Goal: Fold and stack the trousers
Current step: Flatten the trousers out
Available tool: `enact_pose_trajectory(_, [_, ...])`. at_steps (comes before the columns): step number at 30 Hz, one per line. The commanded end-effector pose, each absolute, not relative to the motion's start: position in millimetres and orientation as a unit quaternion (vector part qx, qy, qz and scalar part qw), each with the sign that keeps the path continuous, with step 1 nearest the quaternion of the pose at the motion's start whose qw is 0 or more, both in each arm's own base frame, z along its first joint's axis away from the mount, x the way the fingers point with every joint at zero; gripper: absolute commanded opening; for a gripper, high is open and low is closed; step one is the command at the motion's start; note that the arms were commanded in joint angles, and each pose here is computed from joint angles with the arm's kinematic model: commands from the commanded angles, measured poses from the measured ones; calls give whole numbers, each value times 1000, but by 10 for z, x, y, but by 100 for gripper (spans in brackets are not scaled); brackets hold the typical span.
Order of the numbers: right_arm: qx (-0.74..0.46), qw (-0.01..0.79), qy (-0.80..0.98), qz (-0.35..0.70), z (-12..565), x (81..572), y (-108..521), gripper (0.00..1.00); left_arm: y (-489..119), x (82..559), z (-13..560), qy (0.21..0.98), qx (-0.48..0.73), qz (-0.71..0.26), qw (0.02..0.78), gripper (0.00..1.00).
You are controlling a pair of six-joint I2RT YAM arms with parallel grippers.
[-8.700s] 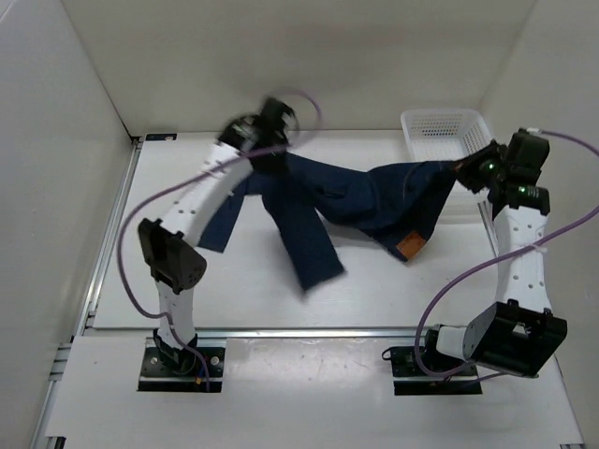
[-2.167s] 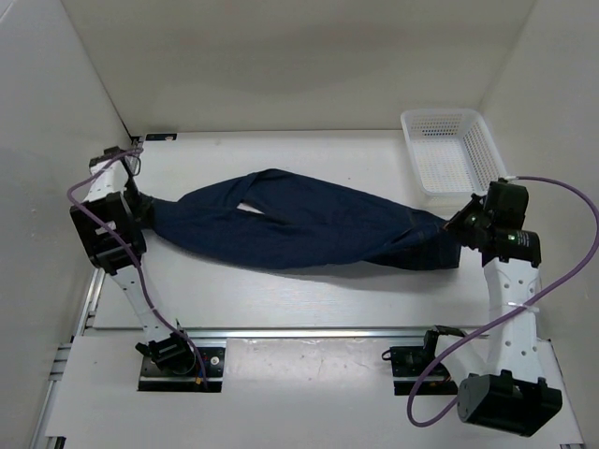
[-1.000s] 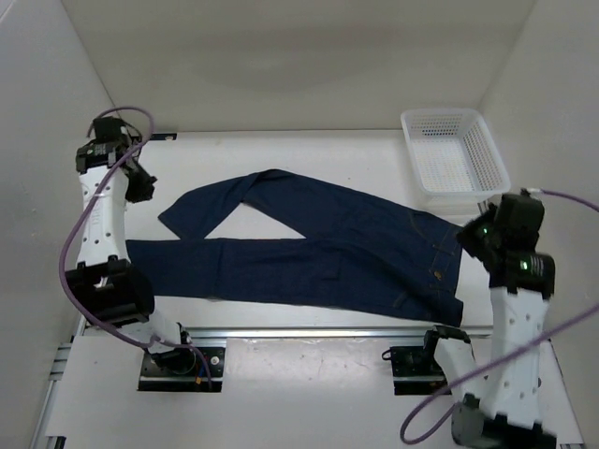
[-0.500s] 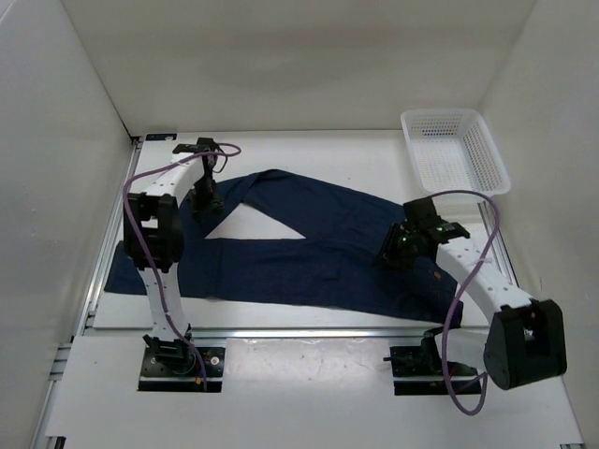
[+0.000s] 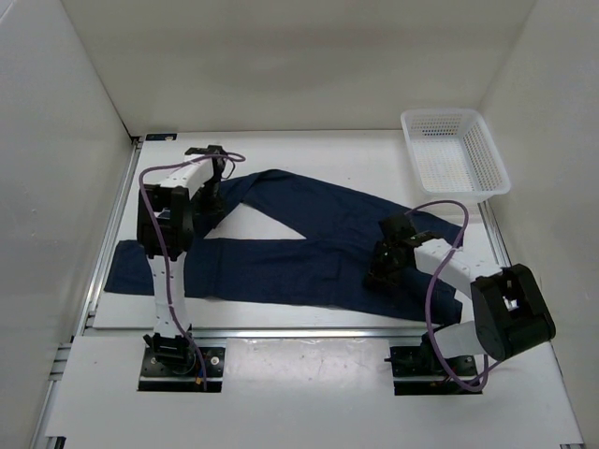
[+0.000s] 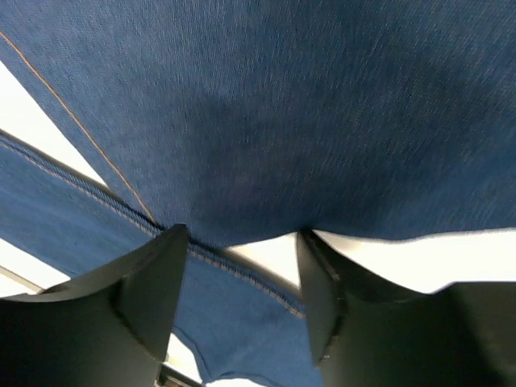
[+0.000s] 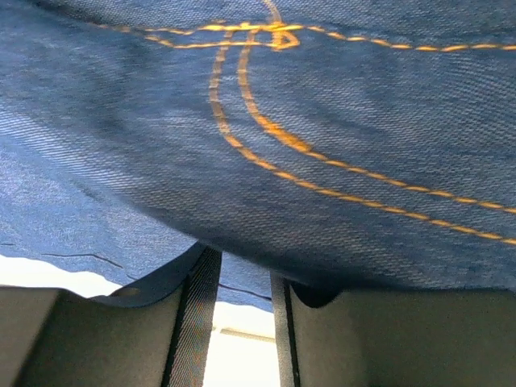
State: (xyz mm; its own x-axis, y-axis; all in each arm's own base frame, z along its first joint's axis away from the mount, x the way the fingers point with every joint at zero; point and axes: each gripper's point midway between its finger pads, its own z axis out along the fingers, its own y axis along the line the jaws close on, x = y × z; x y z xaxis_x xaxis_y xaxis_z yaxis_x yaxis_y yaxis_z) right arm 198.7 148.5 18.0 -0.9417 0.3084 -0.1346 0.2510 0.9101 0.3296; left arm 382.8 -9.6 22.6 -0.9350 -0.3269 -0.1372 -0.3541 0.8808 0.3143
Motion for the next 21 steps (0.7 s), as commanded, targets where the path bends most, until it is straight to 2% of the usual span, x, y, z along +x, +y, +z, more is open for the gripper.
enact_pose_trajectory(1, [148, 135, 967, 159, 387, 2202, 1545, 35, -5, 4020, 226, 960, -183, 201, 69, 65])
enact_pose_trajectory(2, [148, 139, 966, 162, 410, 2209, 1547, 35, 26, 4089, 279, 959, -185, 198, 78, 61])
enact_pose_trajectory(4, [144, 140, 967, 156, 452, 2202, 1523, 35, 6, 4111, 221, 961, -184, 195, 70, 42])
enact_pose_trajectory(6, [145, 154, 965, 153, 543, 2270, 1514, 35, 73, 4131, 211, 962, -196, 178, 61, 12])
enact_pose_trajectory(9, [145, 170, 962, 157, 674, 2274, 1495, 32, 158, 4188, 250, 962, -209, 163, 65, 10])
enact_pose_trajectory(10, [145, 170, 962, 157, 693, 2250, 1484, 28, 203, 4199, 283, 961, -215, 163, 66, 10])
enact_pose_trajectory(14, [143, 188, 959, 155, 813, 2245, 1438, 25, 221, 4304, 816, 955, -224, 154, 121, 10])
enact_pose_trajectory(18, [140, 201, 958, 150, 954, 2203, 1377, 25, 284, 4223, 1638, 940, -234, 147, 202, 10])
enact_pose_trajectory(21, [142, 214, 955, 146, 1045, 2176, 1324, 25, 297, 4118, 1880, 941, -224, 148, 206, 10])
